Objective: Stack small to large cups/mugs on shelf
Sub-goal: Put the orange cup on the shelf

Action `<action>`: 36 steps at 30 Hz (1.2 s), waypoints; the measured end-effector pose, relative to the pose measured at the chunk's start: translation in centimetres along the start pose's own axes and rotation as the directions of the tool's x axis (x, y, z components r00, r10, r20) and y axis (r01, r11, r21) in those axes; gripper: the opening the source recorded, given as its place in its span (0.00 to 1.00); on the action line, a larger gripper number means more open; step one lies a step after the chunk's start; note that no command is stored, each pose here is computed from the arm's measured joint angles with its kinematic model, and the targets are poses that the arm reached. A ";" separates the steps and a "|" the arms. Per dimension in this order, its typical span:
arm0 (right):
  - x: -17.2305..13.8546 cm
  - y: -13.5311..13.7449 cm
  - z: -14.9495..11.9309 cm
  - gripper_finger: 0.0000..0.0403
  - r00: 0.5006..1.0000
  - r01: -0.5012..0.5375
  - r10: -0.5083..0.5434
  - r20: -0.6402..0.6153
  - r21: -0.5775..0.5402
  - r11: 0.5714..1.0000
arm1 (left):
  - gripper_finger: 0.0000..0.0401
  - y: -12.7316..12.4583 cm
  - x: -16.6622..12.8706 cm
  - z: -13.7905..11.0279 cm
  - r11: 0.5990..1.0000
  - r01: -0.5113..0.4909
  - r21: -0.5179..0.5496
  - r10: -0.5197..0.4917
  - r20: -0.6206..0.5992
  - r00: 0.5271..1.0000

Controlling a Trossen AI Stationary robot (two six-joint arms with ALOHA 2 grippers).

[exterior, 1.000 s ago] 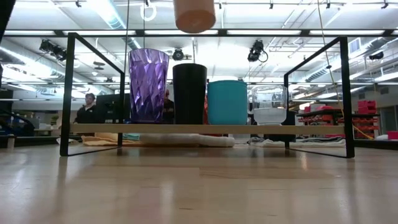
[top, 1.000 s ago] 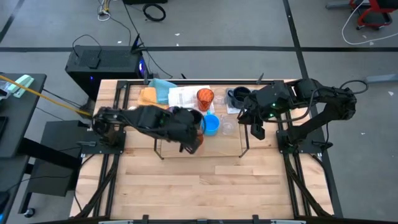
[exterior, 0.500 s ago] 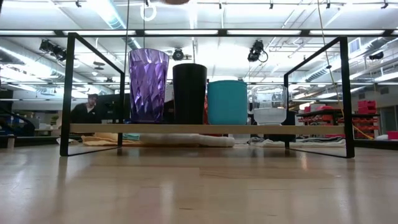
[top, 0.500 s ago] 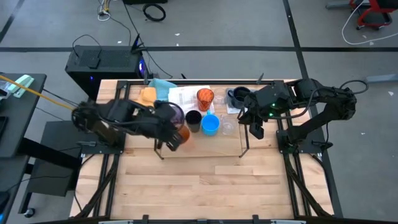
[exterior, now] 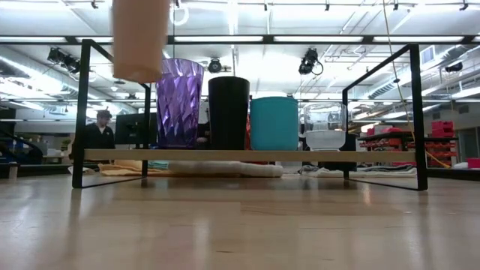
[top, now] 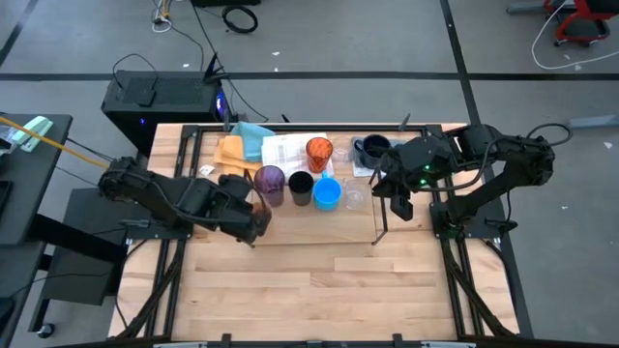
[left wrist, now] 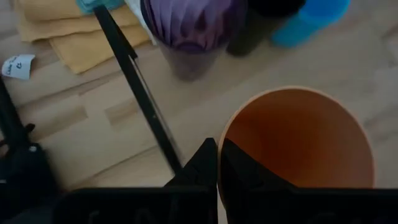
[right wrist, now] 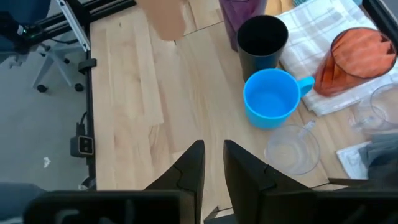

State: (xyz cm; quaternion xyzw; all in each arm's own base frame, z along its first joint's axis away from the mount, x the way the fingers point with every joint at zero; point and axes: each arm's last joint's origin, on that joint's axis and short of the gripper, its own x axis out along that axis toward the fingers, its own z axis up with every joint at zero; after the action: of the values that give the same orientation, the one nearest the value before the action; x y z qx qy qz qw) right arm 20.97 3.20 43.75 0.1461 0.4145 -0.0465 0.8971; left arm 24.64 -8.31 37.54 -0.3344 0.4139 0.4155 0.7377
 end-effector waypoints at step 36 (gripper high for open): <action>0.0 -0.1 0.2 0.17 0.999 0.029 -0.026 0.026 -0.130 0.991 | 0.02 -3.0 5.0 0.0 0.966 -0.173 -0.194 0.170 -0.032 0.985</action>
State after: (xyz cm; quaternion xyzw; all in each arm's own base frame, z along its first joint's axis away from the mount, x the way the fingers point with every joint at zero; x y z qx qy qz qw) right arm 21.08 3.10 43.84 0.0810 0.4077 -0.0335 0.9089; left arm 28.91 -7.90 33.51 -0.3718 0.4038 0.5139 0.6593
